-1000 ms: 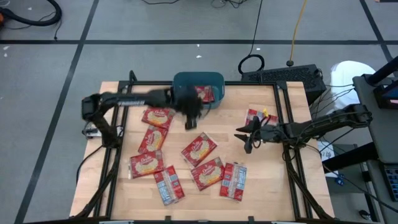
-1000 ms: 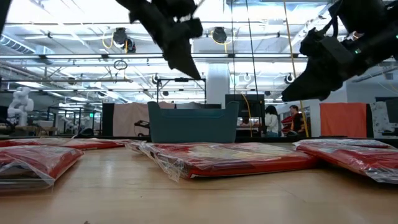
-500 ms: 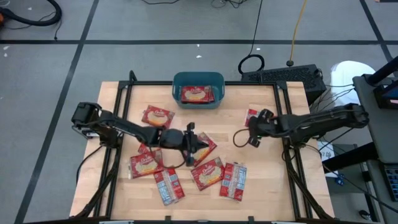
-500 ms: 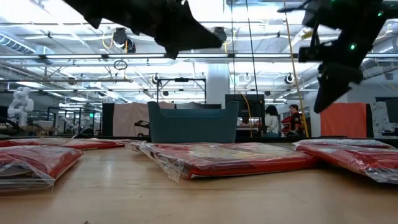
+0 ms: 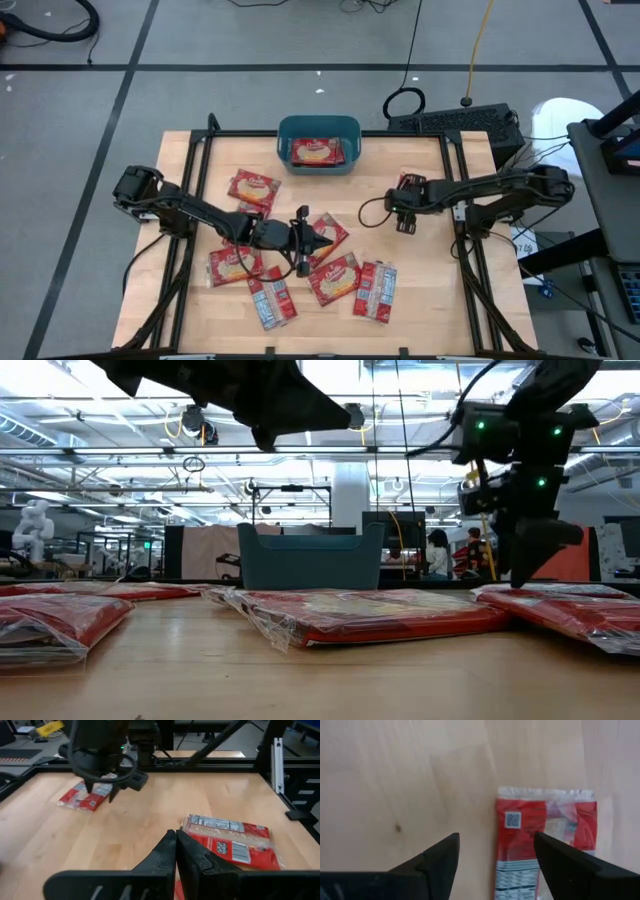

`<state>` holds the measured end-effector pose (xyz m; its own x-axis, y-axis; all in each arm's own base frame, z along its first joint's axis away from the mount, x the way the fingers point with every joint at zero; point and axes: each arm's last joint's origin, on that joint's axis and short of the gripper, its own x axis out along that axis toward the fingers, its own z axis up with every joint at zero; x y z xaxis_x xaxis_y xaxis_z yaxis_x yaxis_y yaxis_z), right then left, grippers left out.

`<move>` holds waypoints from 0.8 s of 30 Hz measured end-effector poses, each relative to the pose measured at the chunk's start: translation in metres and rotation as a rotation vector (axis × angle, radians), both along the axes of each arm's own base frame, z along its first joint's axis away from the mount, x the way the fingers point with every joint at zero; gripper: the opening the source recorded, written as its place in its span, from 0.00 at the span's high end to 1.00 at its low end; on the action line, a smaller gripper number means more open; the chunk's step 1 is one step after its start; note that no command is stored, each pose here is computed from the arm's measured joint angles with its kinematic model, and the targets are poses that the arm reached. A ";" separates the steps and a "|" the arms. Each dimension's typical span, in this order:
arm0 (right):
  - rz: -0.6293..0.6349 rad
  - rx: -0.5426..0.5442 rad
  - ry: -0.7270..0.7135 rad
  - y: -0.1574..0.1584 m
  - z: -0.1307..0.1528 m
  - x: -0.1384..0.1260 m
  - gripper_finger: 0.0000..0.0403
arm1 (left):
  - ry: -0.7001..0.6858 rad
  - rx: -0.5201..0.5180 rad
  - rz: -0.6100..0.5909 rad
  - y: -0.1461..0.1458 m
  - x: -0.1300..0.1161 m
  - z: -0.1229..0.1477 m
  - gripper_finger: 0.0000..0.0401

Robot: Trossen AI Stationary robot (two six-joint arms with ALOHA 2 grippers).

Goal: Sort popcorn bags into baskets
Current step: Put the red popcorn bag into the blue bin

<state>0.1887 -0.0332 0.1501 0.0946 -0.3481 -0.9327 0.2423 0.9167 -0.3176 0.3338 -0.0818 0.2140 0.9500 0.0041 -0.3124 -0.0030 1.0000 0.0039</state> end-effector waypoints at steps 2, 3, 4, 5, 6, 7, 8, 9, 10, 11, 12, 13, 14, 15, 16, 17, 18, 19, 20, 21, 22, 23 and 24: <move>-0.001 -0.001 0.006 -0.003 -0.002 0.001 0.38 | 0.006 0.002 -0.003 -0.001 0.000 -0.001 0.96; -0.006 -0.005 0.006 -0.005 -0.004 0.002 0.38 | 0.010 0.003 -0.003 -0.001 -0.001 -0.001 0.96; -0.014 -0.019 0.012 -0.007 -0.005 0.003 0.38 | 0.017 0.005 -0.003 -0.001 -0.001 -0.002 0.96; -0.027 -0.040 0.015 -0.010 -0.006 0.003 0.38 | 0.023 0.006 -0.003 -0.001 -0.001 -0.002 0.96; -0.041 -0.059 0.019 -0.012 -0.007 0.004 0.39 | 0.029 0.008 -0.003 -0.001 -0.001 -0.003 0.96; -0.057 -0.070 0.023 -0.015 -0.009 0.004 0.41 | 0.035 0.008 -0.004 -0.001 -0.001 -0.003 0.96; -0.066 -0.067 0.026 -0.017 -0.010 0.005 0.42 | 0.039 0.009 -0.004 -0.001 -0.002 -0.004 0.96; -0.072 -0.042 0.029 -0.018 -0.012 0.005 0.44 | 0.043 0.010 -0.008 -0.002 -0.002 -0.004 0.96; -0.076 -0.007 0.027 -0.019 -0.014 0.005 0.47 | 0.047 0.009 -0.013 -0.002 -0.002 -0.004 0.96; -0.082 0.013 0.022 -0.020 -0.016 0.006 0.49 | 0.050 0.010 -0.017 -0.003 -0.003 -0.005 0.96; -0.090 0.024 0.023 -0.021 -0.017 0.007 0.53 | 0.052 0.011 -0.021 -0.005 -0.003 -0.005 0.96; -0.101 0.029 0.023 -0.022 -0.019 0.008 0.56 | 0.053 0.012 -0.024 -0.005 -0.003 -0.005 0.96; -0.109 0.033 0.027 -0.022 -0.020 0.008 0.60 | 0.054 0.017 -0.030 -0.007 -0.004 -0.005 0.96; -0.111 0.037 0.033 -0.022 -0.023 0.009 0.64 | 0.054 0.021 -0.034 -0.008 -0.004 -0.005 0.96; -0.112 0.042 0.034 -0.022 -0.024 0.010 0.68 | 0.054 0.027 -0.037 -0.008 -0.004 -0.005 0.96; -0.112 0.054 0.029 -0.022 -0.024 0.010 0.73 | 0.054 0.030 -0.041 -0.009 -0.004 -0.005 0.96; -0.117 0.064 0.019 -0.022 -0.025 0.011 0.78 | 0.054 0.030 -0.043 -0.010 -0.004 -0.005 0.96; -0.123 0.074 0.009 -0.021 -0.025 0.011 0.82 | 0.054 0.030 -0.044 -0.010 -0.004 -0.005 0.96; -0.128 0.089 -0.007 -0.021 -0.025 0.012 0.87 | 0.054 0.031 -0.044 -0.010 -0.004 -0.005 0.96; -0.132 0.104 -0.027 -0.020 -0.024 0.013 0.91 | 0.054 0.031 -0.044 -0.010 -0.004 -0.005 0.96; -0.135 0.114 -0.047 -0.019 -0.022 0.014 0.95 | 0.054 0.031 -0.044 -0.010 -0.004 -0.005 0.96; -0.133 0.124 -0.078 -0.018 -0.021 0.016 0.97 | 0.054 0.032 -0.042 -0.009 -0.004 -0.005 0.96; -0.129 0.141 -0.115 -0.016 -0.019 0.019 0.98 | 0.054 0.039 -0.037 -0.008 -0.004 -0.005 0.96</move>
<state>0.2076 -0.0489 0.1310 0.1661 -0.2307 -0.9588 0.3872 0.9094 -0.1518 0.3299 -0.0896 0.2090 0.9315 -0.0173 -0.3633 0.0351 0.9985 0.0424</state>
